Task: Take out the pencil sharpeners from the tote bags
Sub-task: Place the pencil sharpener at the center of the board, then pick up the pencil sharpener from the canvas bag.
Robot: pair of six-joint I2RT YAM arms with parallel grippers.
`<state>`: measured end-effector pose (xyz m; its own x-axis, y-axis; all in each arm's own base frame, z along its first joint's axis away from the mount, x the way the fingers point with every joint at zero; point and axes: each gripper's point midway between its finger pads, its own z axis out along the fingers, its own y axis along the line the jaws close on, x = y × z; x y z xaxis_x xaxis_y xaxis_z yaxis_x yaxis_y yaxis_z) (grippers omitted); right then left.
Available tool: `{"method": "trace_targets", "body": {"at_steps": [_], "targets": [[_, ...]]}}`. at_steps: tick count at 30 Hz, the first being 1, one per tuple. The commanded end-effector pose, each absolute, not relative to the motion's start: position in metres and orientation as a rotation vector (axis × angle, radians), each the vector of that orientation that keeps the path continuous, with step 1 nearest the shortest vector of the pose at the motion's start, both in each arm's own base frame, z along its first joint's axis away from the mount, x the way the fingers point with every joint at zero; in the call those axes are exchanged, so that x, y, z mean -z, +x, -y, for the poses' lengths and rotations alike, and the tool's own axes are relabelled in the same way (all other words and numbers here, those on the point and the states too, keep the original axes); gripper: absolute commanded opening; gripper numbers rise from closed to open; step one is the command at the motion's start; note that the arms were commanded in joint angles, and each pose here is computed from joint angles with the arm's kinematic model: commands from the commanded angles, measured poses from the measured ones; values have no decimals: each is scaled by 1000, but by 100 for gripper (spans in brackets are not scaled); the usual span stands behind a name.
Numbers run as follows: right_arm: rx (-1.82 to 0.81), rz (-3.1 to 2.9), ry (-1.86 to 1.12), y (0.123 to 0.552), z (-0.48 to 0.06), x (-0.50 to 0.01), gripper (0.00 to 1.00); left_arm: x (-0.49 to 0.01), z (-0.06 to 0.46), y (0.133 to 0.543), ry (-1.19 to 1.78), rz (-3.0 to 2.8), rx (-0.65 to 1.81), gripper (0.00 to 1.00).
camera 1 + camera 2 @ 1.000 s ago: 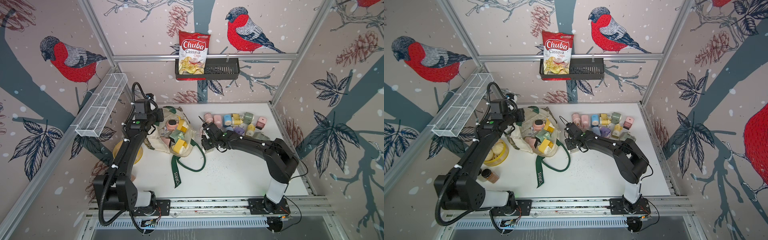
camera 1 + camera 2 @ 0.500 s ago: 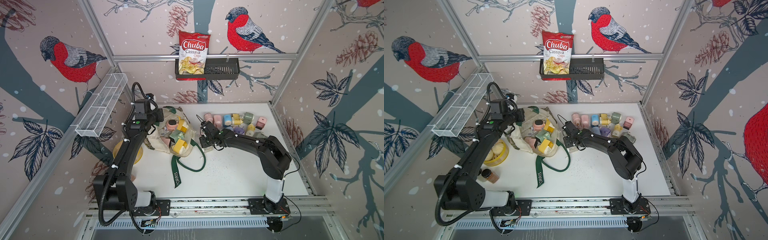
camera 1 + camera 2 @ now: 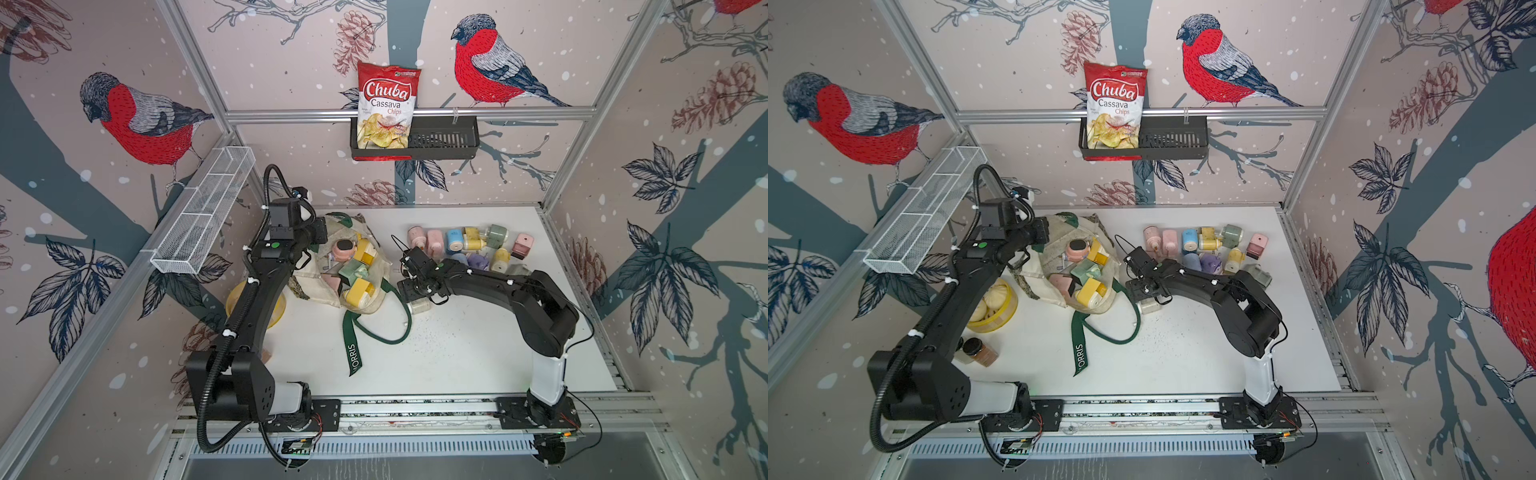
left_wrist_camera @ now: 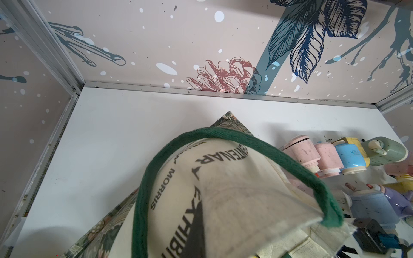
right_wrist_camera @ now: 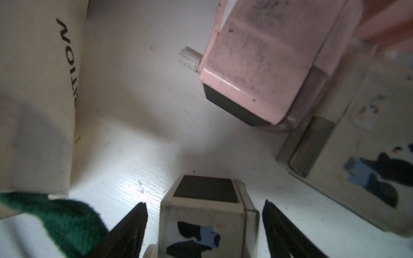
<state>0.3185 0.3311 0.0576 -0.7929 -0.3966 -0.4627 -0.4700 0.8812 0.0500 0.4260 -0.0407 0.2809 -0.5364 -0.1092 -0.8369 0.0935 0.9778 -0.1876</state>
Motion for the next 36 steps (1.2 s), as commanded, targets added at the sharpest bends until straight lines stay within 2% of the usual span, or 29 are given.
{"method": "trace_targets", "body": {"at_steps": [1, 9, 17, 21, 28, 36], "targets": [[-220, -2556, -601, 322, -330, -76, 87, -304, 41, 433, -2, -2032, 261, 0], [-363, -2370, -617, 316, -336, -140, 88, -304, 42, 433, 3, -2031, 268, 0], [-529, -2176, -876, 266, -392, -182, 85, -305, 46, 433, 14, -2025, 289, 0], [-597, -2193, -939, 253, -419, -175, 85, -305, 46, 433, 16, -2024, 292, 0], [-612, -2229, -1001, 254, -458, -146, 87, -307, 46, 432, 18, -2020, 293, 0], [-449, -2298, -1097, 282, -483, -103, 92, -306, 46, 432, 15, -2022, 293, 0]]}}
